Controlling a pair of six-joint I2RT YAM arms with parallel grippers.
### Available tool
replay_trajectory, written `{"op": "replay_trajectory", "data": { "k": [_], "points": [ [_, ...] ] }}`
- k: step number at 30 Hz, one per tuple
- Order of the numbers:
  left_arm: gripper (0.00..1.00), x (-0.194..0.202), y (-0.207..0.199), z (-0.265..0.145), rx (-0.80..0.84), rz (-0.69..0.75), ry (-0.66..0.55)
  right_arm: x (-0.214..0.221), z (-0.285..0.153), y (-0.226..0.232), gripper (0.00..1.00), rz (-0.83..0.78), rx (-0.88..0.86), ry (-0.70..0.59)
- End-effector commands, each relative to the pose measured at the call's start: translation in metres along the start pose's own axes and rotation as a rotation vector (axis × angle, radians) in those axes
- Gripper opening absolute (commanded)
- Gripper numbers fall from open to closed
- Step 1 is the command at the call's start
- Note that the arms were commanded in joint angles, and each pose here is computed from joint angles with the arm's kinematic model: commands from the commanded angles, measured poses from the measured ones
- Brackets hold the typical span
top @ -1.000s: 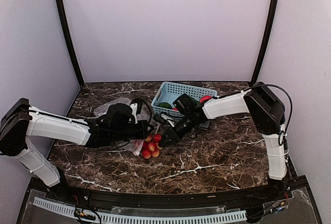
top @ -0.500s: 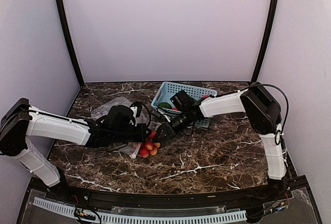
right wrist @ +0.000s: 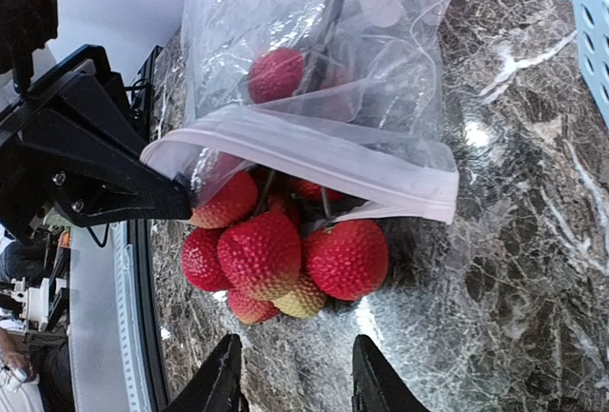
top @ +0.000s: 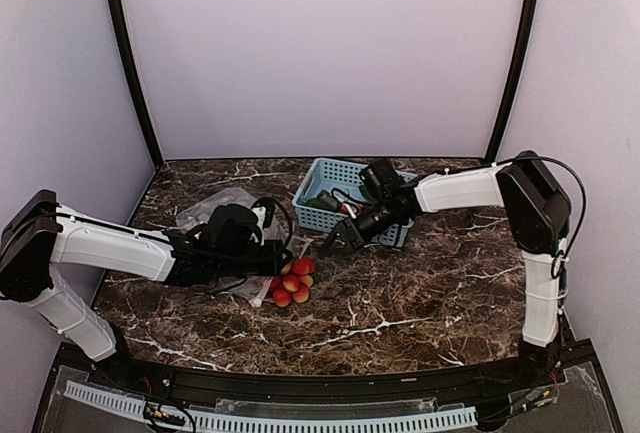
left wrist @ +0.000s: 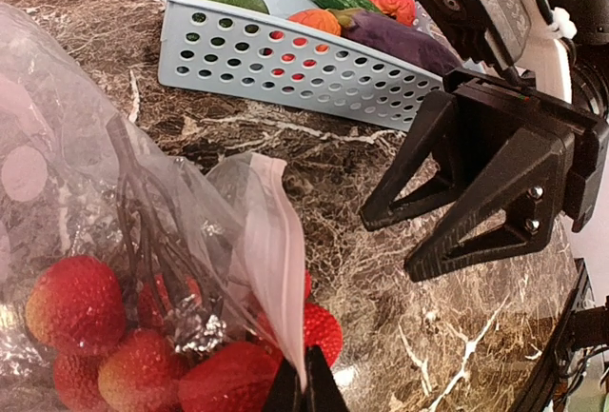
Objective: Place the food in the zip-top bag and seal the zipper
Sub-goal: Adjust the fake fruit in the zipper food storage bag, then pass from the left arm to the right
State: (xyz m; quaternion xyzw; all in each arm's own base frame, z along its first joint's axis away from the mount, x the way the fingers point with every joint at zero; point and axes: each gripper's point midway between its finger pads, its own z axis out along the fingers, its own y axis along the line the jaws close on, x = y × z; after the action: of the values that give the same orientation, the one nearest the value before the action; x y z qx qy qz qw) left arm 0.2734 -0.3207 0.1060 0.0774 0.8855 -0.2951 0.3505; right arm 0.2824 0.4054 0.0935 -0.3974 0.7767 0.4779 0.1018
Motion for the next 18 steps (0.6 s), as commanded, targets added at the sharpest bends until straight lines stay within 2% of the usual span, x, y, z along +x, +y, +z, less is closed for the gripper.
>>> {"op": "replay_trajectory", "data": {
  "k": [1,6,11,18],
  "points": [
    [0.01,0.005,0.004,0.000,-0.012,0.009,0.009,0.006,0.011,-0.018,0.38,0.048,0.066,0.016],
    [0.01,0.005,0.004,-0.001,-0.013,0.013,0.007,-0.001,0.027,-0.027,0.39,0.078,0.057,0.020],
    [0.01,0.003,0.003,-0.002,-0.008,0.013,0.000,-0.011,0.037,-0.020,0.52,0.085,-0.016,-0.002],
    [0.01,0.006,0.000,0.001,0.015,0.005,0.007,-0.018,0.046,-0.022,0.54,0.114,-0.076,-0.037]
  ]
}}
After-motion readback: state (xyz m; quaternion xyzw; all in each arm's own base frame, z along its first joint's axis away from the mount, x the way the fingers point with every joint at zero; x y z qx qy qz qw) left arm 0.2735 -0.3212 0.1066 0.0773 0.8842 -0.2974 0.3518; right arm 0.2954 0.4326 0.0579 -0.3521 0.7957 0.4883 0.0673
